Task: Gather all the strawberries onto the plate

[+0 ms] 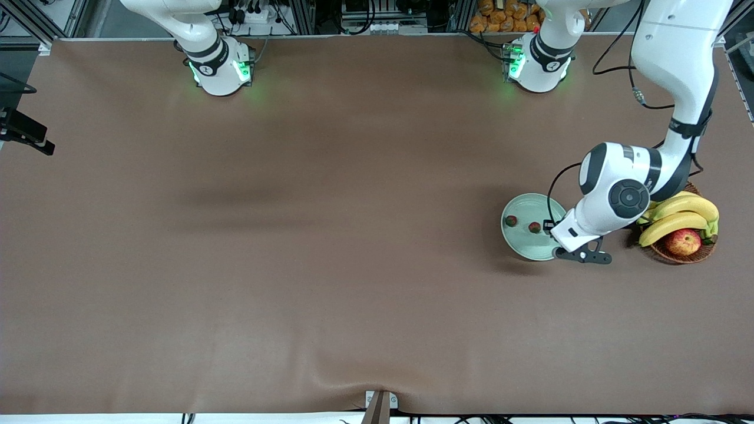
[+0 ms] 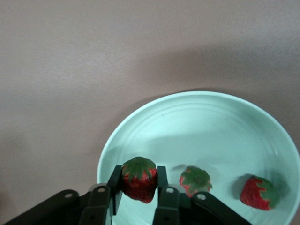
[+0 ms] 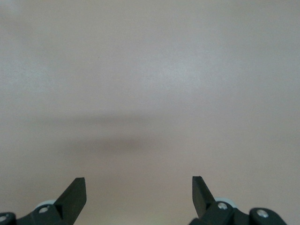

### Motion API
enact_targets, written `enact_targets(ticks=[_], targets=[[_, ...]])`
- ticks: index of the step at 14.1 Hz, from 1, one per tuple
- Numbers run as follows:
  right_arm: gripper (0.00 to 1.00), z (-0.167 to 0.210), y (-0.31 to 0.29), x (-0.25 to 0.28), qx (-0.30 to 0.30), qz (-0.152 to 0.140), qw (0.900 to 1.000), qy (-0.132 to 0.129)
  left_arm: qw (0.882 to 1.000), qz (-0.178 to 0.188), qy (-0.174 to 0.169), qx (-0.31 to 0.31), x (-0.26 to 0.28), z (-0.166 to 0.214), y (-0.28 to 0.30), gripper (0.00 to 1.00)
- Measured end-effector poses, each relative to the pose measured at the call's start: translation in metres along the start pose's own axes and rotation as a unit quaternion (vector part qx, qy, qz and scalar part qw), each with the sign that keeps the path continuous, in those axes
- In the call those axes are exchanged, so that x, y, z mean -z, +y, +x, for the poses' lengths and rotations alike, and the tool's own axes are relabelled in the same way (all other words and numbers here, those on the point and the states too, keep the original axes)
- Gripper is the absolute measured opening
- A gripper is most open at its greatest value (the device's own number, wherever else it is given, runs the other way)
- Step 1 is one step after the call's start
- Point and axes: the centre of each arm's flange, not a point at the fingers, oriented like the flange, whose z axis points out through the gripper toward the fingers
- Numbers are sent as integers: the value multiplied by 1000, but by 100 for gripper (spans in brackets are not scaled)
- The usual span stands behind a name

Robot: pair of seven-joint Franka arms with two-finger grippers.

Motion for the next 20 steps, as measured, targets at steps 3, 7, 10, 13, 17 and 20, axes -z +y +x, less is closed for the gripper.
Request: enact_targets(ticks=[3,7,10,13,17,20], targets=[[100,0,0,0,0,0,1000,0,1000,-3,2,-8,-2,2,10,67],[100,0,0,0,0,0,1000,0,1000,-2,26,-9,18,17,11,100],[100,0,0,0,0,0,1000,0,999,-1,53,-12,43,32,17,100],[100,0,0,0,0,0,1000,1,997,2,82,-9,71,47,14,100],[100,0,0,0,0,0,1000,2,993,8,120,1,129,67,2,100],[100,1,0,1,0,0,1000,3,989,15,149,12,182,74,-10,100]])
